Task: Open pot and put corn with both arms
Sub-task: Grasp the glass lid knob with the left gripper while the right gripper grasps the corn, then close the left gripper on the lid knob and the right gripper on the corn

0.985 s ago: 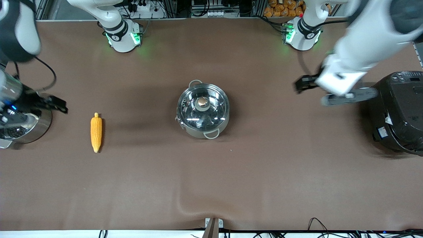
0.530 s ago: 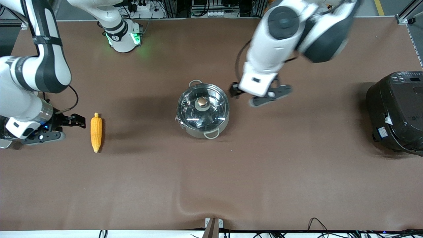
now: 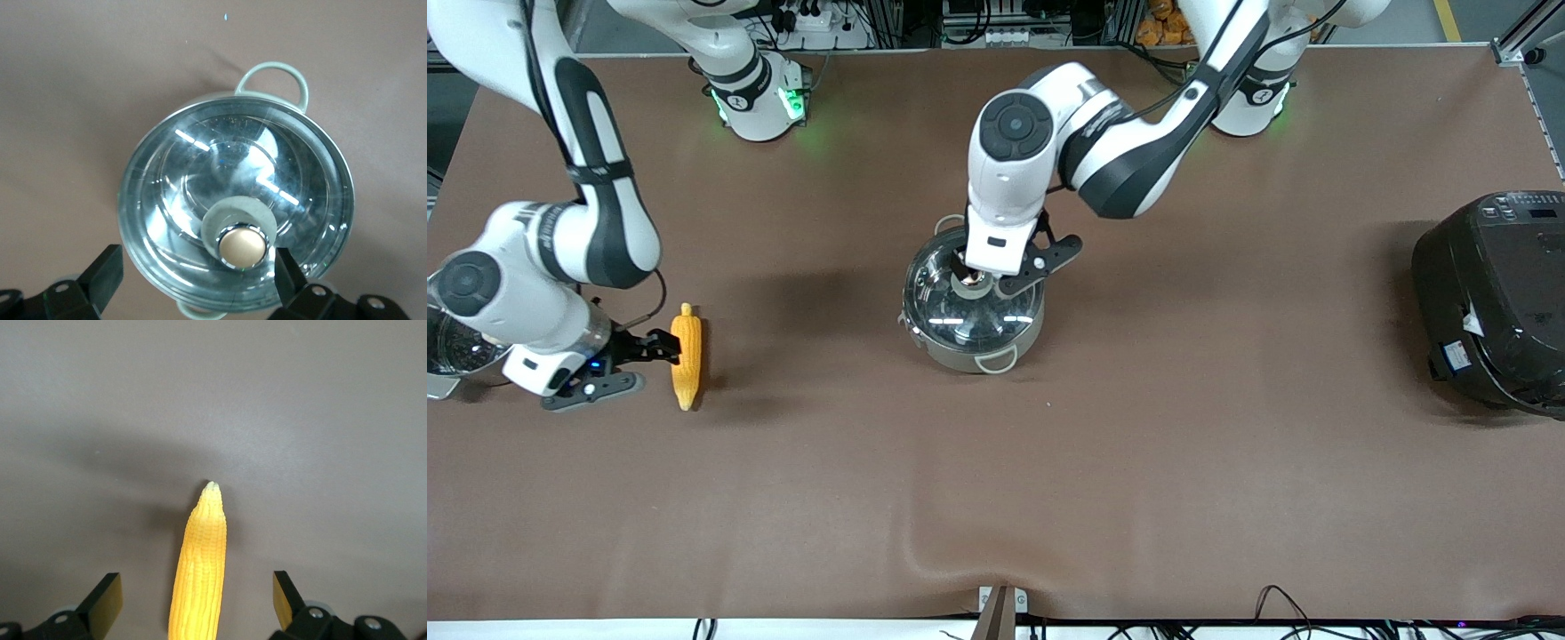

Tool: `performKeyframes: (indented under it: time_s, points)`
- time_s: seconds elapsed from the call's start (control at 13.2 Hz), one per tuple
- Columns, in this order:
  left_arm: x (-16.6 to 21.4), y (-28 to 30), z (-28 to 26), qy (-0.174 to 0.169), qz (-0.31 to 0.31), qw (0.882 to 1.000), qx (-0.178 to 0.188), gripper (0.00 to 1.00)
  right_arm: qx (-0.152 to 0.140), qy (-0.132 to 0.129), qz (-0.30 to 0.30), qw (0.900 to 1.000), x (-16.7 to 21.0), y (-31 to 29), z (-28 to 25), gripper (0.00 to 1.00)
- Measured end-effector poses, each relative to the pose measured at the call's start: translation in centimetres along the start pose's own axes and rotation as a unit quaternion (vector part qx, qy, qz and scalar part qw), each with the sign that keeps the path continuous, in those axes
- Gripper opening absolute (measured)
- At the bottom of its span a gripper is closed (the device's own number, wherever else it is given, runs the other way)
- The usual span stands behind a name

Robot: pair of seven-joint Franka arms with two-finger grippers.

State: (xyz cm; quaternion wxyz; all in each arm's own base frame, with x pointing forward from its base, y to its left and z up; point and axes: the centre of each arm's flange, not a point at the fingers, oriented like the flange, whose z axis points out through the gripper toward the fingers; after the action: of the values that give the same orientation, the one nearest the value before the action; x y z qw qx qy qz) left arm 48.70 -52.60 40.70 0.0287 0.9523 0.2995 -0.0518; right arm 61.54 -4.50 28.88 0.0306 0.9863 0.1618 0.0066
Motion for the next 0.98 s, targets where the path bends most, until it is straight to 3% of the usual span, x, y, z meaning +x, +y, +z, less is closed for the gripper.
performKeyframes:
  time_s: [0.3, 0.98]
  points:
    - [-0.8, 0.6, 3.0, -0.004, -0.009, 1.0, 0.01, 1.0, -0.004, -0.008, -0.039, 0.999, -0.6, 0.2, 4.4, 1.0]
    - [-1.7, 1.3, 4.7, 0.002, -0.002, 1.0, 0.005, 1.0, 0.009, -0.03, -0.035, 0.999, -1.9, 1.3, 8.9, 1.0]
